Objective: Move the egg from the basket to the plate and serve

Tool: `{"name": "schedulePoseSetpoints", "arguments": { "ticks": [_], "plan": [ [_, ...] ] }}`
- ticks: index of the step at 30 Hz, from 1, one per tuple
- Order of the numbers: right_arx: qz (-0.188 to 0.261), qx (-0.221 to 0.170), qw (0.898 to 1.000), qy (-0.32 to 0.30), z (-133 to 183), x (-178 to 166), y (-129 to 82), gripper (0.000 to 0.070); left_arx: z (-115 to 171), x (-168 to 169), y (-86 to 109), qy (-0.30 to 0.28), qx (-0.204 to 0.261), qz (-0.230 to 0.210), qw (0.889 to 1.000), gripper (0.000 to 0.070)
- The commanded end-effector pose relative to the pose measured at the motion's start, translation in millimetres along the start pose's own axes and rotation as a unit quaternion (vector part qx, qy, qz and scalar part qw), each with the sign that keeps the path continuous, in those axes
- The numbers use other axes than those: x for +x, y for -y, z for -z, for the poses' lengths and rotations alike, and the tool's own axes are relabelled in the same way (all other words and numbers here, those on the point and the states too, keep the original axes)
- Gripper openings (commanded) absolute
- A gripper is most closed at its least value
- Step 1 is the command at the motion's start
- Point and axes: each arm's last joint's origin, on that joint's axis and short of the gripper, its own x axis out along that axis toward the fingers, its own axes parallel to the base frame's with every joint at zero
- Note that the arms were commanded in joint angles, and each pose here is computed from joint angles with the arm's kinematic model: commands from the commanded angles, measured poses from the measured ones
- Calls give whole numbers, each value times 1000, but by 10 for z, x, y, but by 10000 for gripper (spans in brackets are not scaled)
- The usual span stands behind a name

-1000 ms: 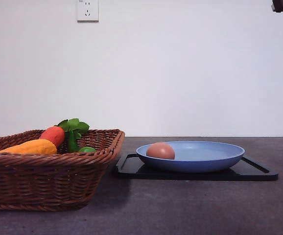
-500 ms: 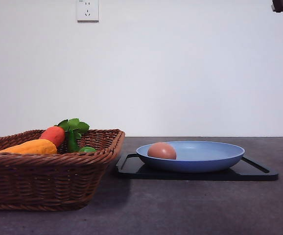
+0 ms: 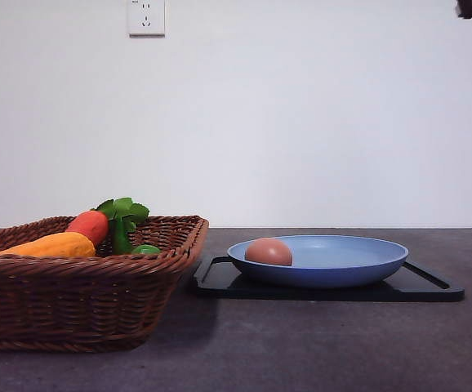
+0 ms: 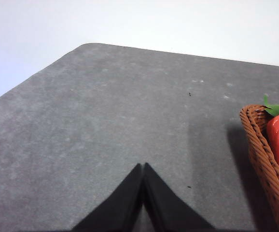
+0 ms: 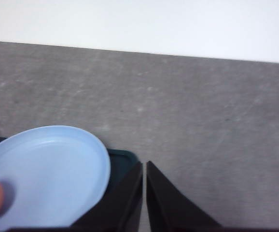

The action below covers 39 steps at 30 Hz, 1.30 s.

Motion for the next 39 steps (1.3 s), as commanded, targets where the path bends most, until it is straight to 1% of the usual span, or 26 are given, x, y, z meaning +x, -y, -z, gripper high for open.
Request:
{"name": "schedulePoseSetpoints", "arguments": {
  "ticks": [1,4,6,9,11,14,18,22,28,36,39],
  "plan": [
    [21,-15,999,35,-59,-117,74,0,85,22,-9,-16,-1,-5,1000,0],
    [40,-11,996,77,-7,-255,208,0,85,22,-9,-16,-1,-5,1000,0],
    [34,2,994,106,85,-316,288,0,85,22,-9,-16,-1,-5,1000,0],
    [14,8,990,141,279,-354,382,0,85,22,-9,-16,-1,-5,1000,0],
    [18,9,988,155,421,-359,439,0,85,22,-9,-16,-1,-5,1000,0],
    [22,8,987,159,616,-337,494,0,85,22,-9,-16,-1,-5,1000,0],
    [15,5,988,154,820,-282,532,0,85,22,-9,-16,-1,-5,1000,0],
    [2,3,991,132,955,-213,549,0,85,22,-9,-16,-1,-5,1000,0],
    [-1,5,994,111,1080,-155,559,0,85,22,-9,-16,-1,-5,1000,0],
    [-1,12,999,51,1200,-135,558,0,85,22,-9,-16,-1,-5,1000,0],
    [-1,12,999,49,1204,-134,558,0,85,22,-9,-16,-1,-5,1000,0]
  ]
}}
